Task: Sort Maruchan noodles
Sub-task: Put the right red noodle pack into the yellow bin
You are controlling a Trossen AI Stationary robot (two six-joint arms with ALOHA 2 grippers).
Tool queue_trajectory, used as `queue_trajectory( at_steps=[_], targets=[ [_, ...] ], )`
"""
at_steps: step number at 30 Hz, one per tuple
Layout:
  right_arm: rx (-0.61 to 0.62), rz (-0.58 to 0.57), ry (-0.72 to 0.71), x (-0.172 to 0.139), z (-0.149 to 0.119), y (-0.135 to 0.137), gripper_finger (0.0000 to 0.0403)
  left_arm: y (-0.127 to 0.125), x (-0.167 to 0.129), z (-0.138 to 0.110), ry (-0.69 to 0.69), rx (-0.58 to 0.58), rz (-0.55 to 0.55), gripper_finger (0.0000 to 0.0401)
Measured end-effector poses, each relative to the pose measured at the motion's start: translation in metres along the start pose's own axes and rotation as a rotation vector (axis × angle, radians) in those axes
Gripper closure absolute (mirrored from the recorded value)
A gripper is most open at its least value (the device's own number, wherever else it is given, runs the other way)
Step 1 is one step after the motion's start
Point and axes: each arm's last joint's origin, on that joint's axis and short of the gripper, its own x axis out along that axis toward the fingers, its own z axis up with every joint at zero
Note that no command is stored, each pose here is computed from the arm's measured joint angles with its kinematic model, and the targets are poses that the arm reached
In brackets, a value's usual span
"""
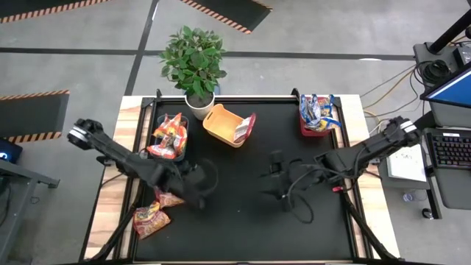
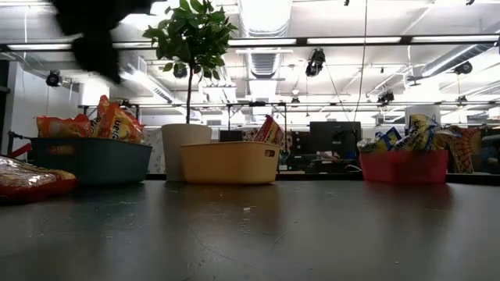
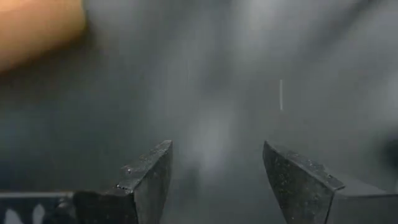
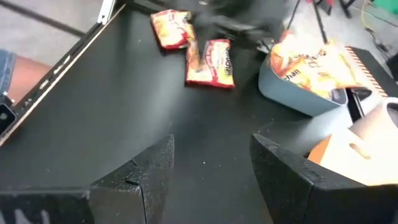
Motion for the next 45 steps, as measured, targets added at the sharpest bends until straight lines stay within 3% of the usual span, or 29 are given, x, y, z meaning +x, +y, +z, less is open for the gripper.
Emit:
queue_trajectory(
  at_steps=[3, 7, 16, 21, 24, 28, 33, 38, 45],
  targets=[
    [0.015, -0.006, -0.046, -0.010, -0.011, 0.000, 0.0202, -0.009, 0.009, -0.037, 0.366, -0.148, 0.081, 0.0169],
    [-0.004, -0.018, -0.145, -0.016, -0.030, 0.001, 0.0202, -0.008, 0.014, -0.074, 0.701, -0.182, 0.440, 0.0169],
    [0.044, -0.033, -0.249, -0.018, -0.069, 0.005, 0.0202, -0.015, 0.041, -0.089, 0.776, -0.044, 0.590, 0.0169],
    [0.091, -0.028, -0.237, -0.019, -0.077, 0.006, 0.0202, -0.020, 0.049, -0.089, 0.723, -0.046, 0.538, 0.0169],
    [0.093, -0.028, -0.241, -0.018, -0.077, 0.006, 0.0202, -0.028, 0.057, -0.084, 0.595, -0.004, 0.443, 0.0169],
    [0.096, -0.029, -0.250, -0.017, -0.076, 0.006, 0.0202, -0.053, 0.062, -0.059, 0.265, 0.181, 0.307, 0.0169],
    [0.144, -0.026, -0.267, -0.017, -0.074, 0.006, 0.0202, -0.078, 0.047, -0.024, -0.028, 0.505, 0.344, 0.0169],
    [0.250, -0.050, -0.265, -0.017, -0.075, 0.005, 0.0202, -0.080, 0.042, -0.005, -0.081, 0.559, 0.369, 0.0169],
    [0.444, -0.282, -0.232, -0.008, -0.080, -0.008, 0.0202, -0.072, 0.063, -0.025, -0.096, 0.535, 0.313, 0.0169]
  ],
)
